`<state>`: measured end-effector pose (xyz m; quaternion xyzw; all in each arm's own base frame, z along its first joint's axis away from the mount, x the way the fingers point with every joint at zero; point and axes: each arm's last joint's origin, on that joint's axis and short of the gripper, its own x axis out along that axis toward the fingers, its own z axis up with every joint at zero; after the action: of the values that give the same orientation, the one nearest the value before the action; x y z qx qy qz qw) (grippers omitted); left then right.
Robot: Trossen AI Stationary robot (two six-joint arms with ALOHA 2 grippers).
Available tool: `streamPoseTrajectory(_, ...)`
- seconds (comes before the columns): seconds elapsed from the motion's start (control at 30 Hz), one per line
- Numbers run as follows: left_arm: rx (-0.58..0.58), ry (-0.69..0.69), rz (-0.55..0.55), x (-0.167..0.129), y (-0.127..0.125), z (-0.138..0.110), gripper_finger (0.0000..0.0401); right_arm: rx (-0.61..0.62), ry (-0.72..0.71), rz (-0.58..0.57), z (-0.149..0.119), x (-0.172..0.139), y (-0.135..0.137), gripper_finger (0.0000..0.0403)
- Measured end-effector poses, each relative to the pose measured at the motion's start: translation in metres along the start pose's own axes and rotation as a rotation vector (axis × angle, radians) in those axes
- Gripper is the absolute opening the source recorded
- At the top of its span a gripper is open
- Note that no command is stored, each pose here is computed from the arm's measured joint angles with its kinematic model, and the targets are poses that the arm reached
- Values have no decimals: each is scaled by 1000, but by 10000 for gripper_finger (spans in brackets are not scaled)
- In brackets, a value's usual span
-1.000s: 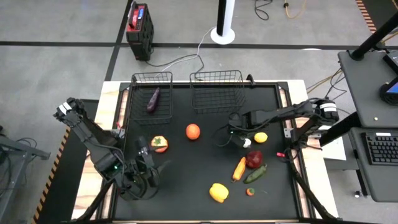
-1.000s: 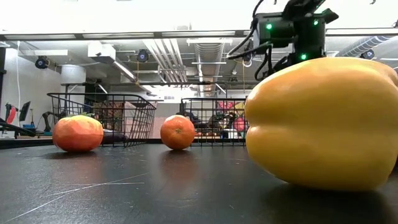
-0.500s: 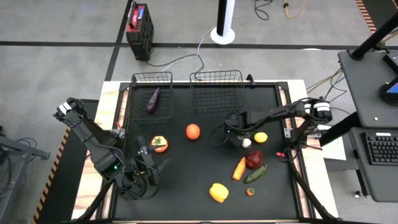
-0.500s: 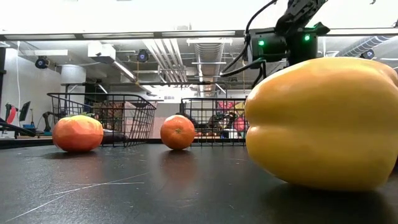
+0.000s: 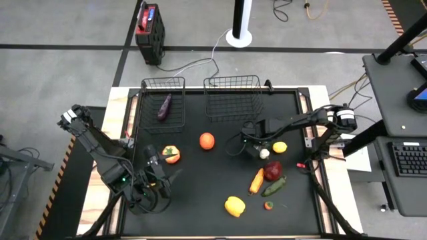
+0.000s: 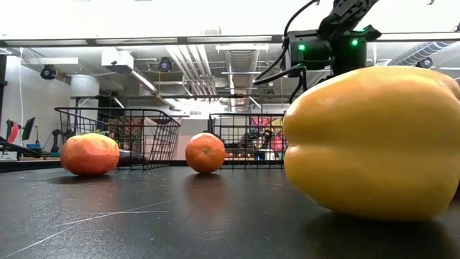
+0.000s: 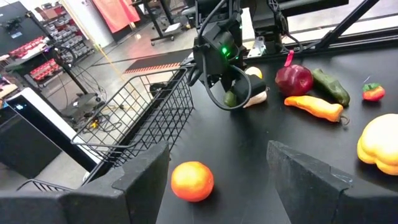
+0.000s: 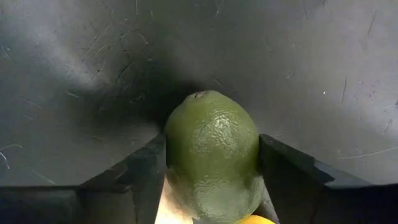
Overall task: Sort produce into baskets
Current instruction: Put the green lime into the right black wire basket
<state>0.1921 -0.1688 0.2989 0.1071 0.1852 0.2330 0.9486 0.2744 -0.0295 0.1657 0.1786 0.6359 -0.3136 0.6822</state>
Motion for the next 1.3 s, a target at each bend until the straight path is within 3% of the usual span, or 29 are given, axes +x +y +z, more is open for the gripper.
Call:
streamPoseTrajectory(0.23, 0, 0, 0, 0, 0, 0, 252, -14, 2, -2, 0, -3, -1, 203)
streamPoseTrajectory(0.43, 0, 1, 0, 0, 0, 0, 252, -9, -80, 101, 7, -38, -1, 203)
streamPoseTrajectory(0.67, -4, -1, 12, 2, 1, 0, 252, -68, -367, 270, 33, -110, 0, 203)
streamPoseTrajectory(0.87, -11, -14, 36, 3, 2, 1, 252, -126, -573, 256, 72, -151, -10, 203)
streamPoseTrajectory(1.07, -94, -51, 66, 0, 7, 9, 252, -207, -595, 162, 116, -150, -32, 203)
streamPoseTrajectory(1.2, -147, -57, 56, -3, 13, 14, 252, -263, -488, 132, 139, -132, -52, 203)
streamPoseTrajectory(1.3, -170, -61, 51, -5, 18, 16, 252, -228, -375, 104, 153, -114, -69, 203)
